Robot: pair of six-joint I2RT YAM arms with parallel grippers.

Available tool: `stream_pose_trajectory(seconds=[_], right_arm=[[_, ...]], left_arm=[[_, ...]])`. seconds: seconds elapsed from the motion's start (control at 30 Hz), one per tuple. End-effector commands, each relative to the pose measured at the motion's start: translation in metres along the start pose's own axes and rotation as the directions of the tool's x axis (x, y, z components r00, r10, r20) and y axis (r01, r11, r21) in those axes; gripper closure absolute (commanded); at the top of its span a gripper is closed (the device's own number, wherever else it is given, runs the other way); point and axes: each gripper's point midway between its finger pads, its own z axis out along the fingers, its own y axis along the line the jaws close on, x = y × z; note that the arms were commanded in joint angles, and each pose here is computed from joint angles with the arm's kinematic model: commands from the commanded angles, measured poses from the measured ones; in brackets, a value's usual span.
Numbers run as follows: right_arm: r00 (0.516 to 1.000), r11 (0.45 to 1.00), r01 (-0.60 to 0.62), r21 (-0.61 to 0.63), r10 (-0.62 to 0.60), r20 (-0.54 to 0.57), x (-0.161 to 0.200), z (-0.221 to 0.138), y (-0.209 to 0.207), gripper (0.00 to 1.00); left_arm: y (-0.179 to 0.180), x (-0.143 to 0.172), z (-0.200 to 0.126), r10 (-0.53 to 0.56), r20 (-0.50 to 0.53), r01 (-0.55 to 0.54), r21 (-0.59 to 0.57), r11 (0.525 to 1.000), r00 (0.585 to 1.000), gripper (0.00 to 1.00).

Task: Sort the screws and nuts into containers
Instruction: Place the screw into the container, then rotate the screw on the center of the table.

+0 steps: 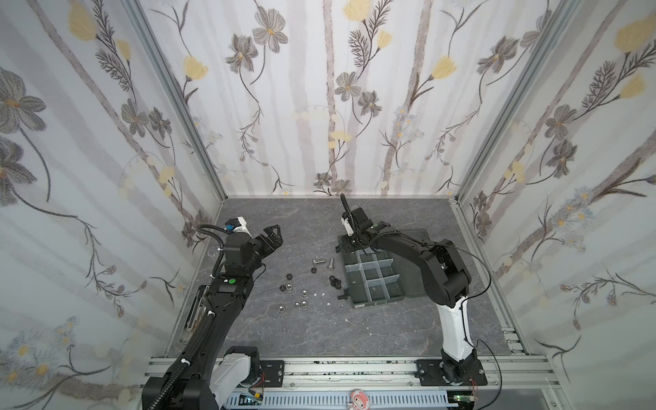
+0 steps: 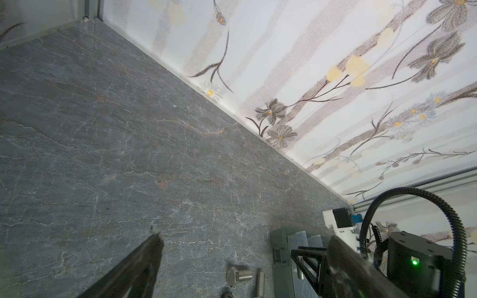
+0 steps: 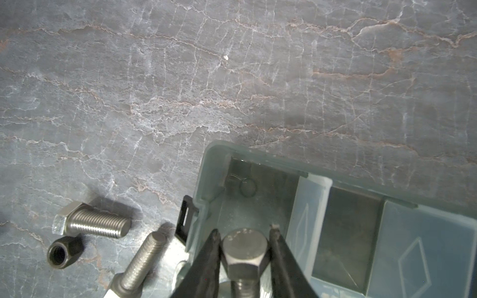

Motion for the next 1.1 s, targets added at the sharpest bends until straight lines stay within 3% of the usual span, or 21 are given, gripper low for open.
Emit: stream_pose_trajectory(seconds=[0.0,0.27,0.63,0.87,1.07], right_arm=[[1.0,1.0,0.002,0.001,-0.002,0.019,-0.004,0.001,0.0,0.53],[0.999,1.0,0.01,0.002,-0.01,0.039,-0.011,-0.009,0.001,0.43],[0.992,0.997,0.071,-0.001,-0.071,0.105,-0.039,-0.057,0.013,0.36],[0.981,0.989,0.146,-0.028,-0.141,0.131,-0.048,-0.086,0.044,0.35],[0.972,0.975,0.209,-0.076,-0.199,0.127,-0.045,-0.088,0.084,0.41]], left_arm=[[-0.004,-0.007,-0.001,0.007,0.032,-0.008,0.014,1.0,0.999,0.0],[-0.003,-0.008,-0.002,0.013,0.034,-0.014,0.004,1.0,0.999,0.0],[-0.012,-0.012,-0.008,0.035,0.025,-0.035,0.019,0.999,0.999,0.0],[-0.011,-0.009,-0.011,0.032,0.016,-0.033,0.025,0.999,0.999,0.0],[-0.008,-0.001,-0.011,0.015,-0.001,-0.015,0.028,0.999,1.0,0.0]])
